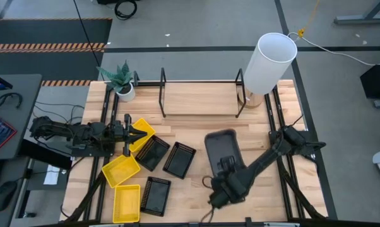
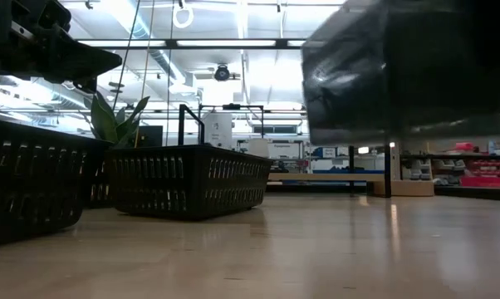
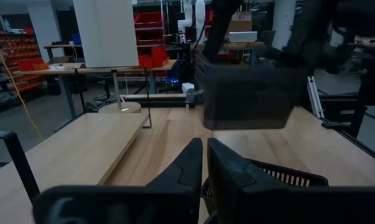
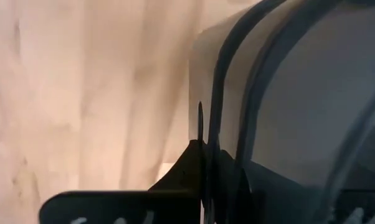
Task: Stack baskets on shelf by color
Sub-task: Put the stacked black bins on the shelf
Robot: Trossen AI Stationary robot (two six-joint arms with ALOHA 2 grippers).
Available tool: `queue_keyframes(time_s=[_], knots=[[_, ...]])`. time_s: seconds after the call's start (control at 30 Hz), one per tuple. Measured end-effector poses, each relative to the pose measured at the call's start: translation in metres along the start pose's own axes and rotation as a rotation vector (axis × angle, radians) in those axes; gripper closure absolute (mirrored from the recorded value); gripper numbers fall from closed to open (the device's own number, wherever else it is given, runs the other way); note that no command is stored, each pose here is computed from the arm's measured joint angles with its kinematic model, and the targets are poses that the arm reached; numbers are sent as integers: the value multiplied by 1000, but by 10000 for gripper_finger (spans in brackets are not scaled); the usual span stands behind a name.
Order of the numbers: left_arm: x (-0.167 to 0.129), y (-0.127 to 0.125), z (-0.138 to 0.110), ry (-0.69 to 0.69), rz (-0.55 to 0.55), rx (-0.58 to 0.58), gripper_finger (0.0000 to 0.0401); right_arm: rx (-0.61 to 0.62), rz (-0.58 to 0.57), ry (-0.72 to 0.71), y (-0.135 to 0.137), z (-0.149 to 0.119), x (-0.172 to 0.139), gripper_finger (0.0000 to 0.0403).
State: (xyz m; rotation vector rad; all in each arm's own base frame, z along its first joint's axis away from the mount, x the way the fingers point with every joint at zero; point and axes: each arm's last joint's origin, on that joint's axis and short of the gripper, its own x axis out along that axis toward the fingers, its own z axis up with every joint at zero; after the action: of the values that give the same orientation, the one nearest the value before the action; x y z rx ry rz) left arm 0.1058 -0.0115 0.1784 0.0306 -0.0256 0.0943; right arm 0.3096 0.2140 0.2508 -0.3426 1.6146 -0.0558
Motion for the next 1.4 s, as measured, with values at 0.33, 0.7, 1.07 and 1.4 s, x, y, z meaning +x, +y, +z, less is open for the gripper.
queue_keyframes(time_s=[0.33,0.7,1.07,1.4], knots=[[0,0,0,0,0,0,364,50,6,-106,-103,-4,-31,390],[0,0,0,0,-1,0,373,49,29,-43,-226,-2,8,390],[0,0,0,-1,-1,0,366,115,133,-128,-312,-37,40,390],[0,0,0,-1,-1,0,373,164,162,-61,-326,-52,64,390]])
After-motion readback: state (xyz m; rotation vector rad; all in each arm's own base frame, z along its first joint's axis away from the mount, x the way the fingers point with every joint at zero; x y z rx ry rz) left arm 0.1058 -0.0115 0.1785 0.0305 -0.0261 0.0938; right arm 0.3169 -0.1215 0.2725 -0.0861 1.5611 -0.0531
